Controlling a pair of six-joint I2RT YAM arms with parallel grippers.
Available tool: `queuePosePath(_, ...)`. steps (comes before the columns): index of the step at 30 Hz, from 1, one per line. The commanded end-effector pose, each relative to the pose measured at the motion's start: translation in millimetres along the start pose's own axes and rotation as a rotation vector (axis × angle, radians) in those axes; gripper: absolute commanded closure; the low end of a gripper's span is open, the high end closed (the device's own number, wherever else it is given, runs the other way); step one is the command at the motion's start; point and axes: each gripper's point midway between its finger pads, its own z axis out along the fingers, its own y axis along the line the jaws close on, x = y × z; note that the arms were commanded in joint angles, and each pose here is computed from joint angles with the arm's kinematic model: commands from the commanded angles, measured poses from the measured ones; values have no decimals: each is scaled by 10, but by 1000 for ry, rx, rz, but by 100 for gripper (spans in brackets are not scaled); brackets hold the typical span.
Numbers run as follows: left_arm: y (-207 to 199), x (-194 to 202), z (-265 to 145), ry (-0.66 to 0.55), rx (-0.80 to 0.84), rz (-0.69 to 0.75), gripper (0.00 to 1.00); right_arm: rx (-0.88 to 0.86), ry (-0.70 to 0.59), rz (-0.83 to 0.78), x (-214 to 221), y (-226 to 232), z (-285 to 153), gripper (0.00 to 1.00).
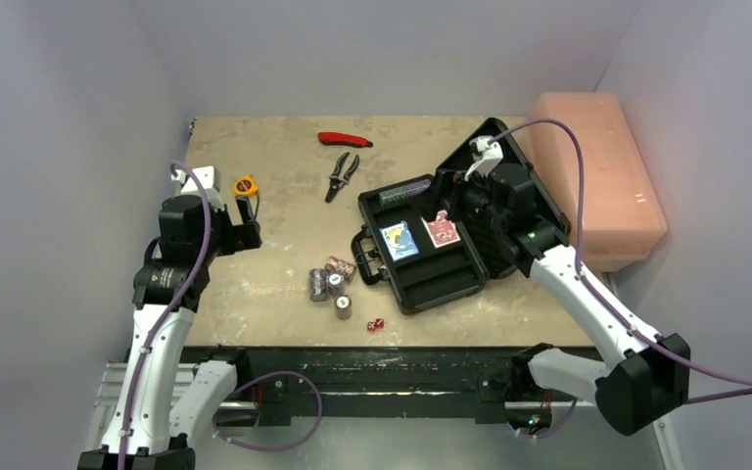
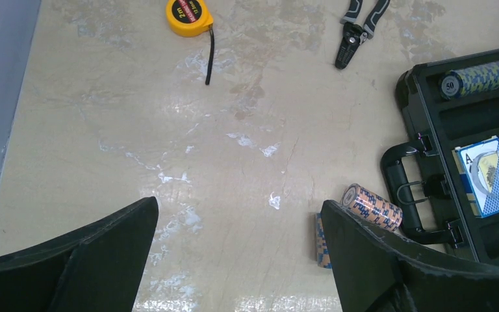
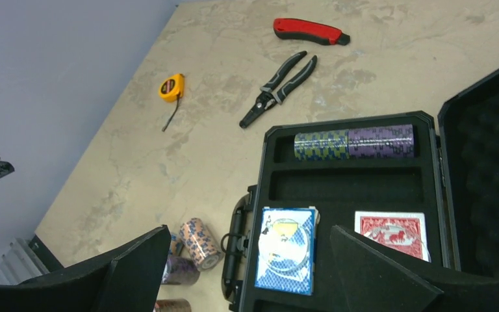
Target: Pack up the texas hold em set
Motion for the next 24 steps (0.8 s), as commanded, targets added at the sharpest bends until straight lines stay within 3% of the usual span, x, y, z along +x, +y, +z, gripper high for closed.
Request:
queuePosePath(1,-42,-224,-135,-78,18,-3,4,65,-46,-54,-174,-11,-237,1)
queuePosePath(8,-102,-229,-159,-80,51,-8,4,84,-47,-39,-97,-28,-401,1)
queuePosePath(24,-191,-146,-101,-22,97,-11,4,-62,-36,-126,46,301,-564,1)
